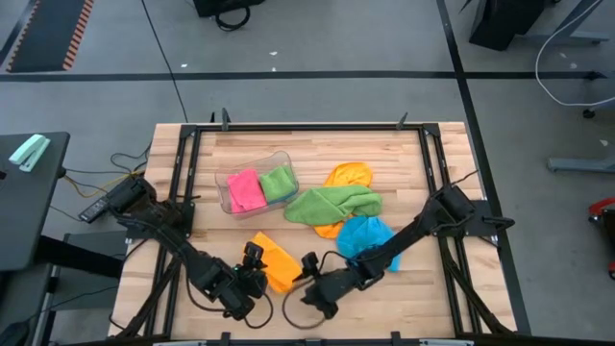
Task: Fold microfiber towels
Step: Fold the bottom yellow microfiber towel
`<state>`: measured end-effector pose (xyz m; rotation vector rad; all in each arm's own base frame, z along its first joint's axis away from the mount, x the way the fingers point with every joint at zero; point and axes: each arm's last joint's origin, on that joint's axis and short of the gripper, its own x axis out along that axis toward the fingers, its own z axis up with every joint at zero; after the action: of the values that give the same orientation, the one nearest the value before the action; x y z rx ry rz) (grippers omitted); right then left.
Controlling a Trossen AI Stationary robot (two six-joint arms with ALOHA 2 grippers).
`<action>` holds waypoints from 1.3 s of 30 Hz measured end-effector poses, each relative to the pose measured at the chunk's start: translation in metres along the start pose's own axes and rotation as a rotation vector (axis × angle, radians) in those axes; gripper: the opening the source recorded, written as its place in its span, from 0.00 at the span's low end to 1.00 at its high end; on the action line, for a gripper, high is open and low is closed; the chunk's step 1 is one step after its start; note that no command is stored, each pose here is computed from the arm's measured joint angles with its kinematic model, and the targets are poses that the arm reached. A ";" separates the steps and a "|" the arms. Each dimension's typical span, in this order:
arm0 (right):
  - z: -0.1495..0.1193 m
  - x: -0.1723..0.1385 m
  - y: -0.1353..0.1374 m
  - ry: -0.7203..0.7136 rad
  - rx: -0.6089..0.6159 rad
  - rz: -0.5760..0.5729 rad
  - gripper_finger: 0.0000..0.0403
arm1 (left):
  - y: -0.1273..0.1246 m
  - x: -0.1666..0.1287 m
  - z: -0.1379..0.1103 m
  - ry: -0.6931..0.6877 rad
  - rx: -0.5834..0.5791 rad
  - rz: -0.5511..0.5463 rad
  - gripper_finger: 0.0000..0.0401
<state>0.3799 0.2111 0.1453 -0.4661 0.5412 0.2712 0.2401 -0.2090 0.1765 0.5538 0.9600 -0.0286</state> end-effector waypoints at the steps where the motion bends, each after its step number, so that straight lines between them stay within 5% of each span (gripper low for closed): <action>1: 0.001 0.000 0.001 -0.008 -0.003 0.000 0.72 | -0.001 -0.001 0.000 -0.002 0.004 -0.002 0.43; 10: -0.007 0.014 -0.012 -0.019 0.010 -0.038 0.71 | -0.006 -0.002 0.009 -0.090 -0.051 -0.029 0.43; 39: -0.046 0.054 -0.024 -0.020 -0.037 0.018 0.69 | -0.006 -0.004 -0.003 0.004 -0.002 -0.007 0.43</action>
<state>0.4135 0.1744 0.0897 -0.4939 0.5218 0.3037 0.2338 -0.2139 0.1756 0.5491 0.9659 -0.0334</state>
